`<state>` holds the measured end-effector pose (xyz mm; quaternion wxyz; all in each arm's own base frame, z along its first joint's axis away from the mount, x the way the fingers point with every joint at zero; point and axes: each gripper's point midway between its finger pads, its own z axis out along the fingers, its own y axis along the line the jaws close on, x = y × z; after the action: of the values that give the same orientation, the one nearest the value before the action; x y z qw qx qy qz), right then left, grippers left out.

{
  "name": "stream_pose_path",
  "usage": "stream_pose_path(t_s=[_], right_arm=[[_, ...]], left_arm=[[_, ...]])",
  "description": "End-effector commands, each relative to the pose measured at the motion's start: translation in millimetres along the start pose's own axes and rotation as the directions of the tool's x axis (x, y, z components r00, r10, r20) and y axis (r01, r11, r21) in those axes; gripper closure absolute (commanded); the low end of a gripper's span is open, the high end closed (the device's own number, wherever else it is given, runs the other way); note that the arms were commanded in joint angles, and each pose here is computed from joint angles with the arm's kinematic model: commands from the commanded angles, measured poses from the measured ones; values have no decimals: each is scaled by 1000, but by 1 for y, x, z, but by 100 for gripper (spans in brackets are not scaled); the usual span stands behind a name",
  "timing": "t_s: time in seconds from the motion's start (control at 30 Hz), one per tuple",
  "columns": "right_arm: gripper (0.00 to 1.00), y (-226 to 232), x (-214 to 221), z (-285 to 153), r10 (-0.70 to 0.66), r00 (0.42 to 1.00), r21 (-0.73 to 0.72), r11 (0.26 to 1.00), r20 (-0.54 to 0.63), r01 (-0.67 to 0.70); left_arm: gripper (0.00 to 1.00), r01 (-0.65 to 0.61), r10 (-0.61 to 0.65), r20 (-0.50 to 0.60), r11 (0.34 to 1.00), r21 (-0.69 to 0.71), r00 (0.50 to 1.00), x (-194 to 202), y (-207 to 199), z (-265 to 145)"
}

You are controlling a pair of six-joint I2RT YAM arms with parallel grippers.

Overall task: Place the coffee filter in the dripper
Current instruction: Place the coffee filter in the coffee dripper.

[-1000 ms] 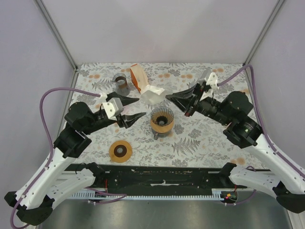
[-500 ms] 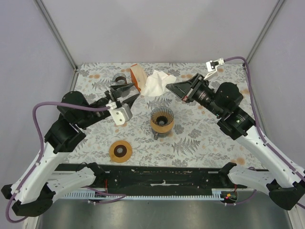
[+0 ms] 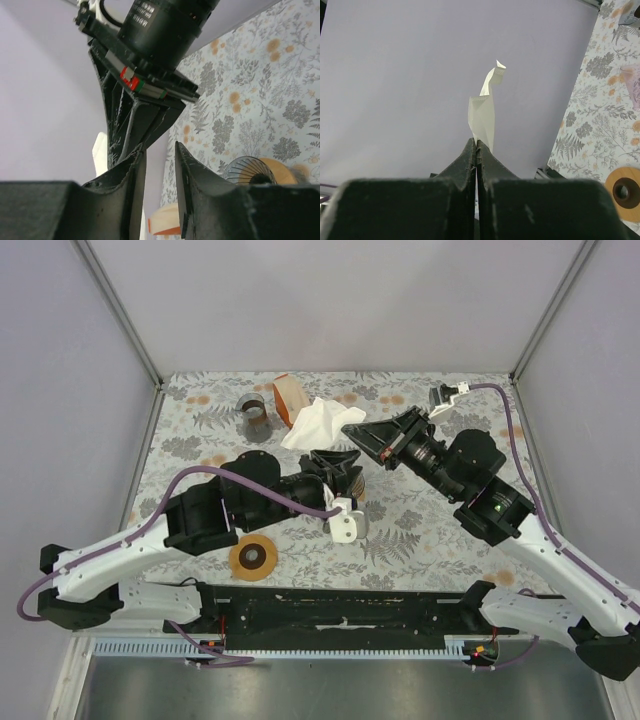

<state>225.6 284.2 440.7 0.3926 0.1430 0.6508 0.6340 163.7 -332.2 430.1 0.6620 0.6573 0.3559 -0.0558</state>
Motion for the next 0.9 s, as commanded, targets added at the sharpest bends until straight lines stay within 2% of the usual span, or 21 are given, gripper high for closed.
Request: stream_pose_path(t_s=[0.0, 0.17, 0.43, 0.87], right_arm=[[100, 5, -11, -4, 35, 997, -13, 999, 71, -34], [100, 6, -12, -3, 43, 996, -21, 999, 76, -41], [100, 6, -14, -4, 53, 994, -33, 998, 92, -50], [100, 6, -13, -6, 76, 993, -45, 996, 91, -72]], left_arm=[[66, 20, -31, -61, 984, -178, 998, 1, 42, -19], [67, -4, -32, -130, 964, -266, 991, 10, 59, -27], [67, -52, -11, -212, 956, -289, 977, 22, 61, -22], [63, -6, -44, -209, 972, -236, 977, 21, 52, -19]])
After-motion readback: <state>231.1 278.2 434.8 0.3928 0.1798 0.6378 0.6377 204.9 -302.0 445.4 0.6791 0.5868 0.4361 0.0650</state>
